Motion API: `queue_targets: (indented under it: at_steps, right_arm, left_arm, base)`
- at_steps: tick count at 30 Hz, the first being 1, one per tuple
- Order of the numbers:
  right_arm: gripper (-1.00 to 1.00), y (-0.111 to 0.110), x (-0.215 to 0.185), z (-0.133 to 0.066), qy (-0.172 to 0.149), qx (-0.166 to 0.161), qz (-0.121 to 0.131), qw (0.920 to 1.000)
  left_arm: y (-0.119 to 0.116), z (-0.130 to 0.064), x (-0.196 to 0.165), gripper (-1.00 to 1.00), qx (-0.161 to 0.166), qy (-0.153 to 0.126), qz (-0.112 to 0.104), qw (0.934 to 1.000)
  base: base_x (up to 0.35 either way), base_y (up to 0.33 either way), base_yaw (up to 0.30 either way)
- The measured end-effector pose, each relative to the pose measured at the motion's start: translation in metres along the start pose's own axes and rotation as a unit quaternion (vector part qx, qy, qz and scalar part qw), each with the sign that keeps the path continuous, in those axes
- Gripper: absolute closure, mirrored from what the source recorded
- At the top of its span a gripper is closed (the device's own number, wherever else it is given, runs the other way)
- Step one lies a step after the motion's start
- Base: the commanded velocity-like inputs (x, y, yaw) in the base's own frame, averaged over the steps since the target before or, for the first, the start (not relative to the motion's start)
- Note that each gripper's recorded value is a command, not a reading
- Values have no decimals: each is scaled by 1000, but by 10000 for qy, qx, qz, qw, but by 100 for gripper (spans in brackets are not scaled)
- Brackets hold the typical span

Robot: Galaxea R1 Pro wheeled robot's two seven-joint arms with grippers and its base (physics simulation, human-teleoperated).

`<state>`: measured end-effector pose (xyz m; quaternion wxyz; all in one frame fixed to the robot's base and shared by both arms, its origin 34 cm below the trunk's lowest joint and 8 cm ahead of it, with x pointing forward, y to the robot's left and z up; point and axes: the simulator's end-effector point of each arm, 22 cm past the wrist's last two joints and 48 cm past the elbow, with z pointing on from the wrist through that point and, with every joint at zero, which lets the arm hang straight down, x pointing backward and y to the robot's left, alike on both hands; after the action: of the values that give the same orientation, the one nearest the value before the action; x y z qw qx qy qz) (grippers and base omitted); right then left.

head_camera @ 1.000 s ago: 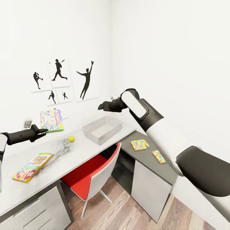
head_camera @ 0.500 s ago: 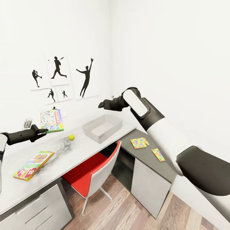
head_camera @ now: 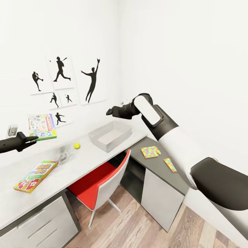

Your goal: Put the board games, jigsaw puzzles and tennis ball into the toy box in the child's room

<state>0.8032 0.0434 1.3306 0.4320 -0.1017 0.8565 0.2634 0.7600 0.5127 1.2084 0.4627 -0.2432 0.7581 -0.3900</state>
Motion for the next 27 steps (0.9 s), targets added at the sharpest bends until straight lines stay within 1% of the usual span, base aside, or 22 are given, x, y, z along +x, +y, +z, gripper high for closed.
queue_targets:
  at_steps: [4, 13, 19, 27]
  right_arm:
    - [-100, -2, 1, 3, 16, -6, 21, 10000]
    - [-100, -8, 6, 11, 76, -5, 63, 10000]
    - [-100, -12, 10, 17, 122, 0, 98, 9999]
    - [-100, -17, 15, 24, 183, 4, 141, 9997]
  left_arm:
    - [2, 1, 0, 100, 15, 9, -10, 10000]
    - [8, 11, 10, 100, -8, 102, -61, 9999]
    - [10, 24, 22, 100, 1, 215, -114, 9997]
    - [16, 32, 29, 100, -23, 278, -154, 9995]
  base:
    - [0, 0, 0]
    - [0, 0, 0]
    - [0, 0, 0]
    - [0, 0, 0]
